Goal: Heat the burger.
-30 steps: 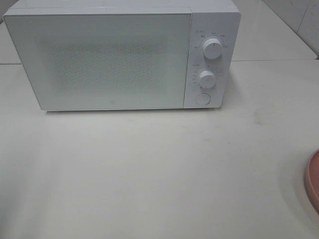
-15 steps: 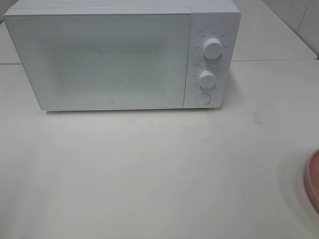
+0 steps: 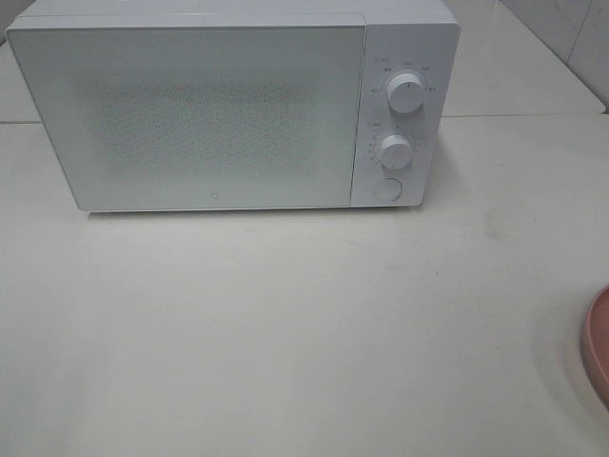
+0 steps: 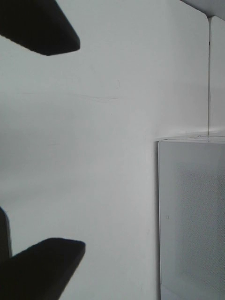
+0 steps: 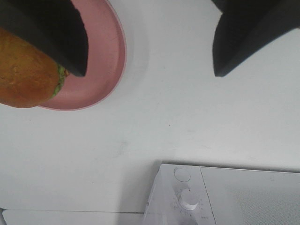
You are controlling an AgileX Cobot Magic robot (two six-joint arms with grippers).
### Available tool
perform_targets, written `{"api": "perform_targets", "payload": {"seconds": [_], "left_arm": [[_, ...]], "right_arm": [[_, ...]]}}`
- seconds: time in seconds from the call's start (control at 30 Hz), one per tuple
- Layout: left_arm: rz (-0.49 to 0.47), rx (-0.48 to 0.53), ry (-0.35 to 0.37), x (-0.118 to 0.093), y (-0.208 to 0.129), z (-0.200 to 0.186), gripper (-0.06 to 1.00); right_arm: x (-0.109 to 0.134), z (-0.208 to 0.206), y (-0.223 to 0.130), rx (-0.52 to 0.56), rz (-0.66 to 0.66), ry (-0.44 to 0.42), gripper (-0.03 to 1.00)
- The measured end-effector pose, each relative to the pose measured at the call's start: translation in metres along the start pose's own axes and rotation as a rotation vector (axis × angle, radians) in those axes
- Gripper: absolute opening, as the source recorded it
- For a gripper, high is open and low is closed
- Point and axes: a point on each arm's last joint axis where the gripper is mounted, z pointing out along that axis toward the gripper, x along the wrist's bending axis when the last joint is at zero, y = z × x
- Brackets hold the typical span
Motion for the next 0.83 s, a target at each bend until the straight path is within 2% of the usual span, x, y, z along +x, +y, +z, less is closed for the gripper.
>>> {"api": "perform_targets", "payload": {"seconds": [0.83], "left_arm": [[0.000,0.000,0.000,0.0000,0.0000,0.0000,0.98]], "right_arm": [[0.0000,0.0000,0.0000,0.000,0.000,0.000,0.73]]}}
